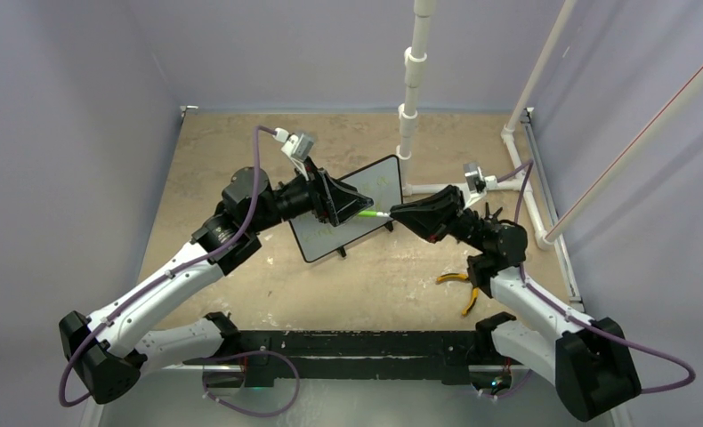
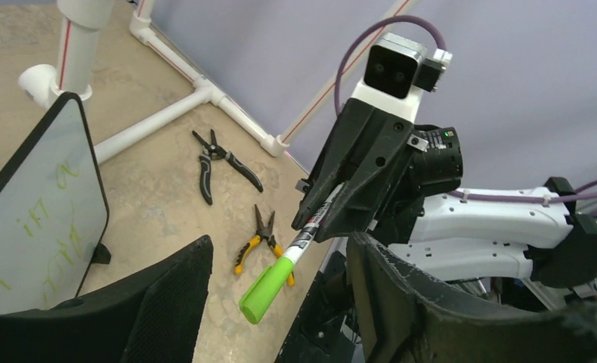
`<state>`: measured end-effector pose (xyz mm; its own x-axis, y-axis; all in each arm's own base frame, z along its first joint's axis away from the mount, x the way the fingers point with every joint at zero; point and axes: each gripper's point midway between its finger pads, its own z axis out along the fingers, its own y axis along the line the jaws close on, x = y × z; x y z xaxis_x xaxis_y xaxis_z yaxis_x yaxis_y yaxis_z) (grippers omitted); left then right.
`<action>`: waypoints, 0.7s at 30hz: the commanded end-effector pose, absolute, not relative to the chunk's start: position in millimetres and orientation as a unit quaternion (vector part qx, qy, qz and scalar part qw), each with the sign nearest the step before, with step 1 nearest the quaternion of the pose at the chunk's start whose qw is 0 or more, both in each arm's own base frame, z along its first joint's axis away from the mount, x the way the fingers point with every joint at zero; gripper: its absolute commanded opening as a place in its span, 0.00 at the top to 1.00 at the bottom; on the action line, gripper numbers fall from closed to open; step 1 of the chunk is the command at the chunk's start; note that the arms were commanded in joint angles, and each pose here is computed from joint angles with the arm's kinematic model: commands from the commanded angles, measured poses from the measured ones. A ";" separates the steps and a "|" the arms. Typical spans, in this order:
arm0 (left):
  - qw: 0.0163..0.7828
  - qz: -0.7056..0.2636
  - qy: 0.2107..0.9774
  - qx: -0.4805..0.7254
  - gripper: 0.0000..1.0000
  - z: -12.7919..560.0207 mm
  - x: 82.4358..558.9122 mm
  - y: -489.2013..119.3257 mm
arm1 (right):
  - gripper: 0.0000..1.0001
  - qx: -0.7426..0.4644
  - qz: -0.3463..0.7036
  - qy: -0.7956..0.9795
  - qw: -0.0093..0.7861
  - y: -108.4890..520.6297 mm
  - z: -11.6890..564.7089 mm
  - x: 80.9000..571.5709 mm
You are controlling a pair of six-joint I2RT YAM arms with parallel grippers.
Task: Write a sentence on the whiteboard
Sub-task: Close the whiteboard marker at the center of the board.
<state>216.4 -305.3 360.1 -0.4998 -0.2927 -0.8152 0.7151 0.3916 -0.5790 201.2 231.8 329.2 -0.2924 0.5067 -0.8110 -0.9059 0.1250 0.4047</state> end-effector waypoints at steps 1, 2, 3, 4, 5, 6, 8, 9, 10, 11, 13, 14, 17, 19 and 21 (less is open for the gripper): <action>0.470 -0.560 0.652 0.201 0.38 374.2 197.7 -307.1 | 1.00 -0.240 0.657 0.460 0.547 230.0 343.0 176.9; 0.468 -0.563 0.649 0.205 0.39 374.0 195.8 -307.3 | 1.00 -0.240 0.657 0.460 0.547 229.7 343.5 176.7; 0.466 -0.565 0.648 0.209 0.39 373.8 194.3 -307.5 | 1.00 -0.241 0.656 0.459 0.548 229.5 344.4 176.6; 0.465 -0.565 0.647 0.213 0.39 373.4 193.3 -307.4 | 1.00 -0.242 0.656 0.460 0.548 229.3 344.9 176.7; 0.463 -0.564 0.649 0.216 0.39 371.4 192.1 -307.6 | 1.00 -0.243 0.655 0.460 0.548 229.2 345.8 176.5; 0.462 -0.563 0.649 0.220 0.39 369.7 191.8 -307.5 | 1.00 -0.244 0.655 0.460 0.548 229.0 346.5 176.4; 0.454 -0.561 0.653 0.230 0.39 364.8 189.1 -308.4 | 1.00 -0.247 0.654 0.459 0.548 228.8 348.6 175.6; 0.450 -0.563 0.652 0.234 0.39 363.5 187.5 -308.9 | 1.00 -0.248 0.654 0.459 0.547 228.8 349.4 174.9; 0.446 -0.566 0.651 0.239 0.39 362.2 185.4 -309.5 | 1.00 -0.249 0.655 0.458 0.547 228.5 350.2 174.3; 0.443 -0.568 0.649 0.244 0.40 361.7 183.3 -310.1 | 1.00 -0.248 0.654 0.458 0.548 228.2 350.9 174.6; 0.438 -0.573 0.643 0.258 0.40 362.6 177.1 -310.3 | 1.00 -0.245 0.654 0.458 0.550 227.3 352.4 174.7; 0.436 -0.575 0.640 0.265 0.40 362.7 174.4 -310.1 | 1.00 -0.245 0.653 0.456 0.553 226.5 353.5 174.6; 0.433 -0.564 0.650 0.268 0.37 356.7 174.9 -308.8 | 1.00 -0.244 0.654 0.452 0.555 225.8 356.9 172.9; 0.431 -0.562 0.654 0.266 0.36 352.3 176.3 -308.9 | 1.00 -0.246 0.655 0.450 0.554 225.8 358.6 172.2; 0.426 -0.565 0.654 0.268 0.36 350.4 175.4 -310.5 | 1.00 -0.246 0.656 0.450 0.554 225.9 359.6 172.0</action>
